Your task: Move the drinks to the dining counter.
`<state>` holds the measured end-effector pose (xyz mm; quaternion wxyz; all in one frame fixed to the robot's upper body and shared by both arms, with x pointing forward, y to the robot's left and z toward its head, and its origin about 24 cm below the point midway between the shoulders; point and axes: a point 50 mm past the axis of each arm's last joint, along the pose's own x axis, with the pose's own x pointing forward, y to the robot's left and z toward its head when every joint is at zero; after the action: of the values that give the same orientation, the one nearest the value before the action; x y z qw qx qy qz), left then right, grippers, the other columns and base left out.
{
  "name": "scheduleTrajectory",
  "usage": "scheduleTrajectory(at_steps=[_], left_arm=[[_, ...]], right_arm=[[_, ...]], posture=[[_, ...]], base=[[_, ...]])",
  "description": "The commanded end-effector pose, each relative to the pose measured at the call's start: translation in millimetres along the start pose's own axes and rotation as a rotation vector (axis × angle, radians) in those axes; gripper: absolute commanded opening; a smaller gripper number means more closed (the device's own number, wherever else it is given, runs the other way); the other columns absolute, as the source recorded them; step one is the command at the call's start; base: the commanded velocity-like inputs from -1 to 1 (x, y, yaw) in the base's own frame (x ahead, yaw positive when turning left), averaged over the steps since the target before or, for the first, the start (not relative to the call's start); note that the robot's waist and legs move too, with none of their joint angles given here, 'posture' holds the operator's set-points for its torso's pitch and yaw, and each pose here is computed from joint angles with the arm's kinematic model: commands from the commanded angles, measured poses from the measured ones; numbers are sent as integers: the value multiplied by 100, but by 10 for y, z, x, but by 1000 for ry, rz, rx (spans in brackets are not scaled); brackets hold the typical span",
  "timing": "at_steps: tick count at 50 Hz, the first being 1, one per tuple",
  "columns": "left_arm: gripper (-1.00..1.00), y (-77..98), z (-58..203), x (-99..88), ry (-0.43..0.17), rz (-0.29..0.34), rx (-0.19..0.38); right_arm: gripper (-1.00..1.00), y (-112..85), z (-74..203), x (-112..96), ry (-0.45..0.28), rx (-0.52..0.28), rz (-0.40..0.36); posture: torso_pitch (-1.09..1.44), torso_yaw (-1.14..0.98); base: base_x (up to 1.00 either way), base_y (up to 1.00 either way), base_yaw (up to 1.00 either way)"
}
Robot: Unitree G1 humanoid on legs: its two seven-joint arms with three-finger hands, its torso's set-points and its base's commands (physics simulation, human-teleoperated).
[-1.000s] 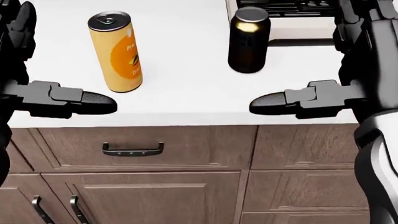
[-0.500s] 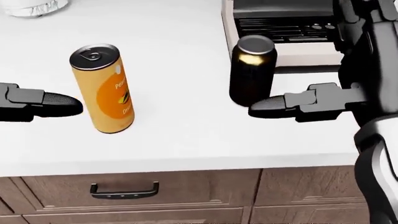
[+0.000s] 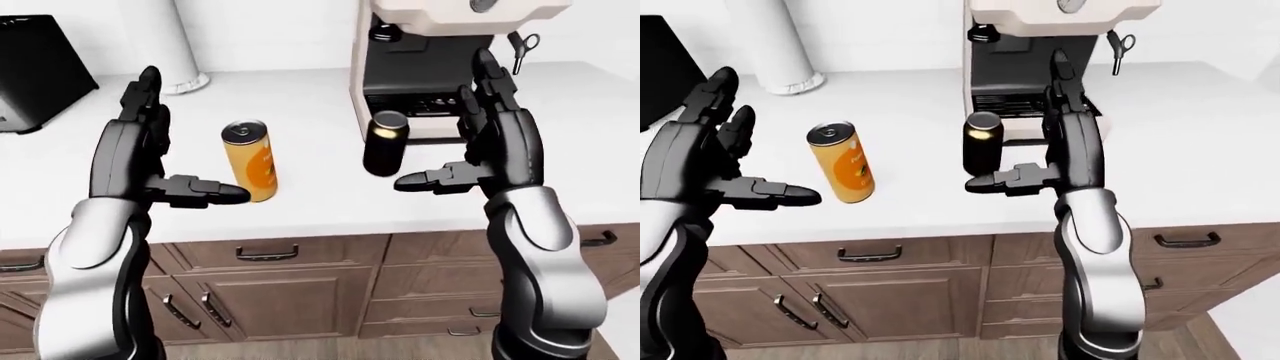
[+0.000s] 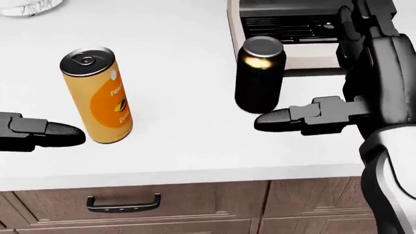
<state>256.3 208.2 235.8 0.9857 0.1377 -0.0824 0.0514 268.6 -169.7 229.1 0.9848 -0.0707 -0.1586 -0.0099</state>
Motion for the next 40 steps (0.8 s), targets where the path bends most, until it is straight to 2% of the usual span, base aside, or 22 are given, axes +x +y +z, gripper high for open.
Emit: scheduleTrajectory(at_steps=[1, 9, 14, 15, 21, 40], left_arm=[[100, 31, 138, -20, -82, 19, 11], [100, -23, 87, 37, -73, 2, -12], [100, -4, 112, 40, -78, 6, -11], [100, 1, 114, 35, -78, 6, -6], [100, 33, 138, 4, -82, 14, -8], [100, 49, 98, -16, -76, 20, -1]], right_arm=[[100, -12, 153, 0, -87, -12, -8], [100, -13, 155, -3, -86, -12, -10], [100, -2, 173, 1, -91, -15, -5], [100, 12, 165, 7, -79, -41, 8], [100, 14, 235, 4, -102, -34, 14], [100, 22, 234, 3, -101, -30, 16]], posture=[[0, 0], [0, 0], [0, 0], [0, 0], [0, 0], [0, 0]], base=[[0, 0, 0], [0, 0, 0], [0, 0, 0], [0, 0, 0], [10, 0, 0], [27, 0, 0]])
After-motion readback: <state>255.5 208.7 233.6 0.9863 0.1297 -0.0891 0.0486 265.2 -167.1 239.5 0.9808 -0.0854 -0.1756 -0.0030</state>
